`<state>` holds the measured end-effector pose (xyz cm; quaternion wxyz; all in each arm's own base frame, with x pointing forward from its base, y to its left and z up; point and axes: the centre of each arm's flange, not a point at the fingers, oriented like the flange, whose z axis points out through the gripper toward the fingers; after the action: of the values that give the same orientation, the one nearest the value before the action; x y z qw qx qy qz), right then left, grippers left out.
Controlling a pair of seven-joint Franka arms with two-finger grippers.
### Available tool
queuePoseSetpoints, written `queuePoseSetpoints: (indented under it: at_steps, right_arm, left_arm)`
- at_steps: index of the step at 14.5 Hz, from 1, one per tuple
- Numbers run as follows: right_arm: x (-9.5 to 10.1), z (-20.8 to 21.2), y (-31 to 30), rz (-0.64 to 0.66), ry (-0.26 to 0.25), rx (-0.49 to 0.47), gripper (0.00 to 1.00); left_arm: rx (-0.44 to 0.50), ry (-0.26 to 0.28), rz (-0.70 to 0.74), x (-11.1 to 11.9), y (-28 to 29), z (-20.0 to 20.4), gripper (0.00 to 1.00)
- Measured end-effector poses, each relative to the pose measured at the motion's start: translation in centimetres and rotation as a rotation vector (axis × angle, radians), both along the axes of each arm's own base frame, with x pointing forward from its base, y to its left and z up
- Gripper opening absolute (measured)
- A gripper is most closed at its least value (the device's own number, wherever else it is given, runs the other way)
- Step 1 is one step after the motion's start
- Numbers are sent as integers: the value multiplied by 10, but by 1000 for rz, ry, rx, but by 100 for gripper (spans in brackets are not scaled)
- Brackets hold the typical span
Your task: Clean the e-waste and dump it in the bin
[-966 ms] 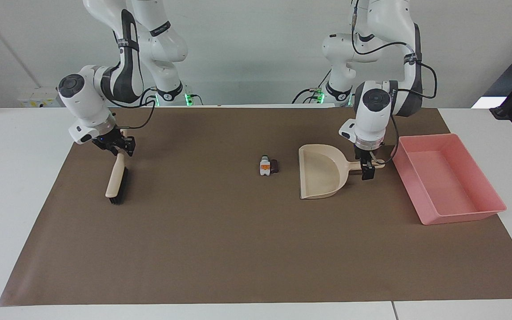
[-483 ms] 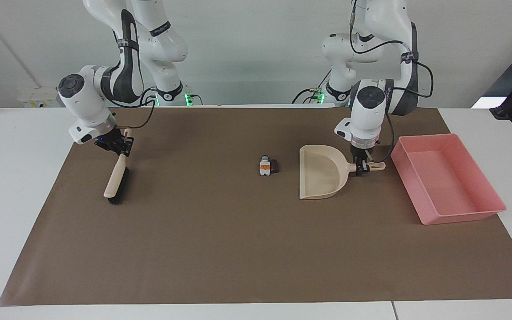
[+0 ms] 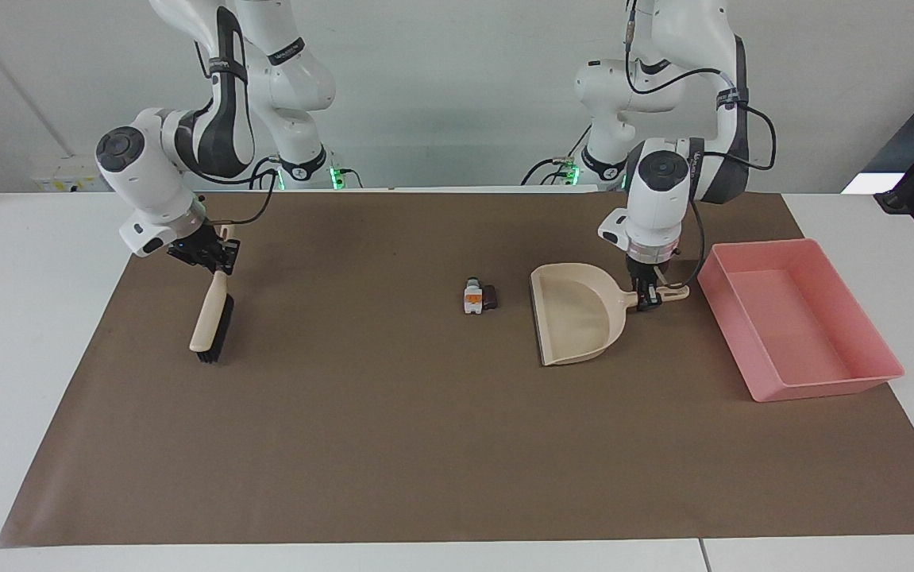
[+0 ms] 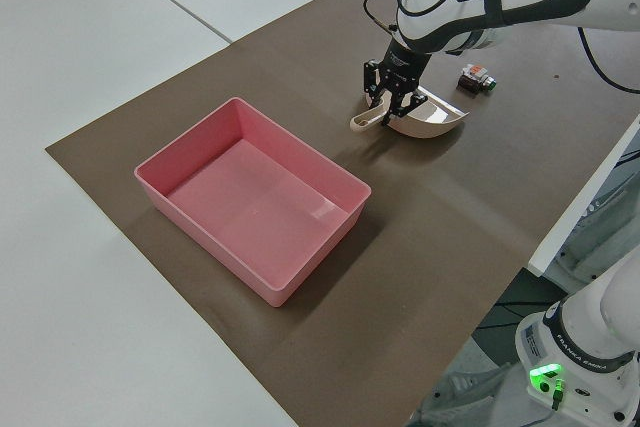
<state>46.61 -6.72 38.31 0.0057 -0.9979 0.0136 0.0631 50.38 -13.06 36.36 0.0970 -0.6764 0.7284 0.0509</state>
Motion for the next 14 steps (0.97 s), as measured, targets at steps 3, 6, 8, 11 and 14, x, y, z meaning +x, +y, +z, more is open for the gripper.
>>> queuePoseSetpoints:
  at_steps: [3, 6, 8, 11, 14]
  right_arm:
    - [12, 27, 67, 77, 25, -9, 25]
    - [2, 31, 162, 144, 34, -53, 25]
    - [-16, 29, 226, 178, 26, -98, 25]
    - [-50, 22, 303, 221, 18, -133, 25]
    - [-89, 9, 365, 223, 13, -164, 25]
  left_arm:
    - [11, 5, -12, 6, 4, 17, 33]
    - [17, 15, -31, 3, -1, 15, 33]
    - [21, 27, -51, -2, -11, 11, 33]
    - [34, 34, -89, -9, -31, 5, 33]
    - [53, 42, -96, -17, -45, -5, 33]
